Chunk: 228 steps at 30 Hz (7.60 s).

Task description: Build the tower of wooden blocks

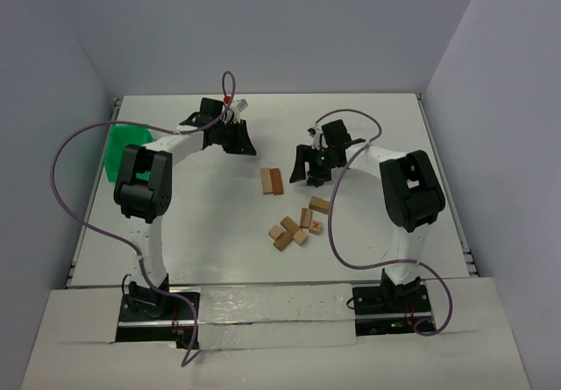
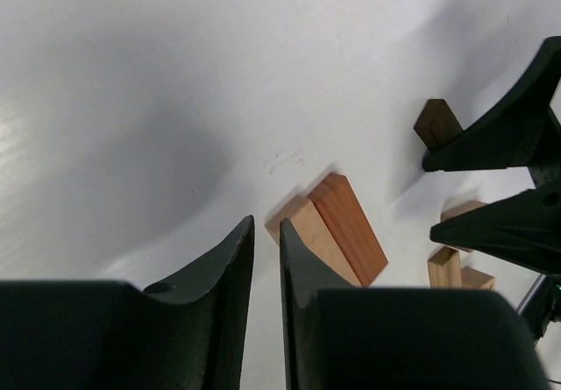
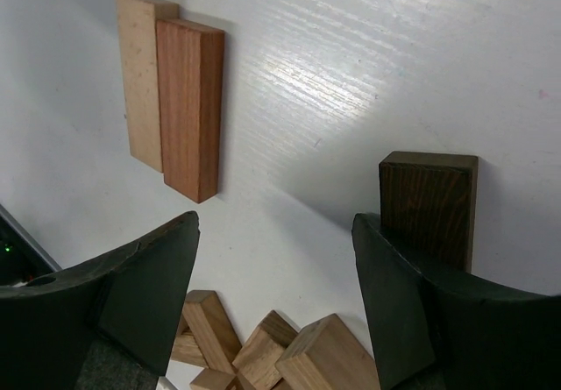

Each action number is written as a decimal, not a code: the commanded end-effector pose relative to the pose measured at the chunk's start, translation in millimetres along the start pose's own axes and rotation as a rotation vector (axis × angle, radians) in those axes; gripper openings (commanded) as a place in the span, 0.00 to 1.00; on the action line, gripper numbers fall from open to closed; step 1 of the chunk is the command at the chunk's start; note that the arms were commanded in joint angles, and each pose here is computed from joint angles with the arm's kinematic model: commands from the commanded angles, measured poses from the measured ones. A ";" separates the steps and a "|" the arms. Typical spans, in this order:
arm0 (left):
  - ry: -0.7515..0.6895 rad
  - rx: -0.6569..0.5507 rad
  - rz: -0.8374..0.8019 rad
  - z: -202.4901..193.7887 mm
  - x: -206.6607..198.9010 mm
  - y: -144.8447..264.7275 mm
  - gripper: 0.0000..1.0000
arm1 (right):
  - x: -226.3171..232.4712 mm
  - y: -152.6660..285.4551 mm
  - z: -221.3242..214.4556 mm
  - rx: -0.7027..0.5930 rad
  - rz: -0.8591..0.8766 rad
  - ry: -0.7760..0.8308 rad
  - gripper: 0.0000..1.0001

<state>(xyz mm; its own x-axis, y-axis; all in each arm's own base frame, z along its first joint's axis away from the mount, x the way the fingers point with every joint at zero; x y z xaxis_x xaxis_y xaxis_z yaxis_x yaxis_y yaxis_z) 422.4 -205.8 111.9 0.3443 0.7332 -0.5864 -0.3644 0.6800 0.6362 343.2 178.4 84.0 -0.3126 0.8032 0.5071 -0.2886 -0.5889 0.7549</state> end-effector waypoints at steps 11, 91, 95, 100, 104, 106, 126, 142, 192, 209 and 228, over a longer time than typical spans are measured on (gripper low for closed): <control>0.016 0.080 -0.080 -4.7 -2.5 -29.1 0.13 | -23.2 -14.6 -12.3 0.078 -0.089 -0.057 0.77; -0.238 -0.075 -0.025 -59.1 -3.4 139.7 0.82 | 9.1 54.4 -58.1 0.245 -0.258 0.693 0.59; -0.230 -0.070 -0.023 -59.7 -1.2 137.1 0.82 | 7.3 46.8 -58.3 0.257 -0.278 0.697 0.59; -0.225 -0.068 -0.018 -61.0 1.0 135.1 0.82 | 5.3 42.1 -59.0 0.271 -0.297 0.704 0.55; -0.222 -0.070 -0.012 -61.2 2.6 133.7 0.82 | 7.2 41.7 -61.1 0.278 -0.296 0.688 0.40; -0.220 -0.072 -0.007 -61.2 3.2 133.5 0.82 | 8.3 42.8 -61.8 0.275 -0.296 0.667 0.31; -0.204 -0.085 0.041 -64.3 9.1 133.3 0.82 | 7.0 24.7 -78.4 0.285 -0.423 0.194 0.10; -0.241 -0.036 0.001 -69.0 7.9 132.6 0.82 | 27.5 76.2 -53.0 0.147 -0.254 0.565 1.00; -0.286 0.075 -0.205 -99.2 0.9 127.4 0.99 | -6.7 48.4 -36.3 0.250 0.330 1.704 0.99; -0.240 0.091 -0.210 -107.7 13.2 118.6 0.99 | -8.3 36.6 -43.3 0.297 0.343 1.728 0.66; -0.208 0.043 -0.200 -100.1 23.7 124.6 0.99 | 51.2 60.3 47.0 0.135 0.306 1.469 0.49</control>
<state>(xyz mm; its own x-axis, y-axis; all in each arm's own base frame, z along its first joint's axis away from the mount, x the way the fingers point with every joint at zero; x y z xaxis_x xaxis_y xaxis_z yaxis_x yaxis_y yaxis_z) 284.2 -104.3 115.5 0.5441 0.5926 -0.5939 -0.1978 0.7785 0.5956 340.6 169.7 150.6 -0.9293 -0.3049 -0.2083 0.0082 -0.5809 0.8139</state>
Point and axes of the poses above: each gripper's point midway between its finger pads, its own y axis back along the fingers, its own x axis along the line the jaws close on, z = x × y, the point moved 7 cm from there along y, back along the fingers, and after that the axes turned 5 degrees about y, right-handed, at the moved point
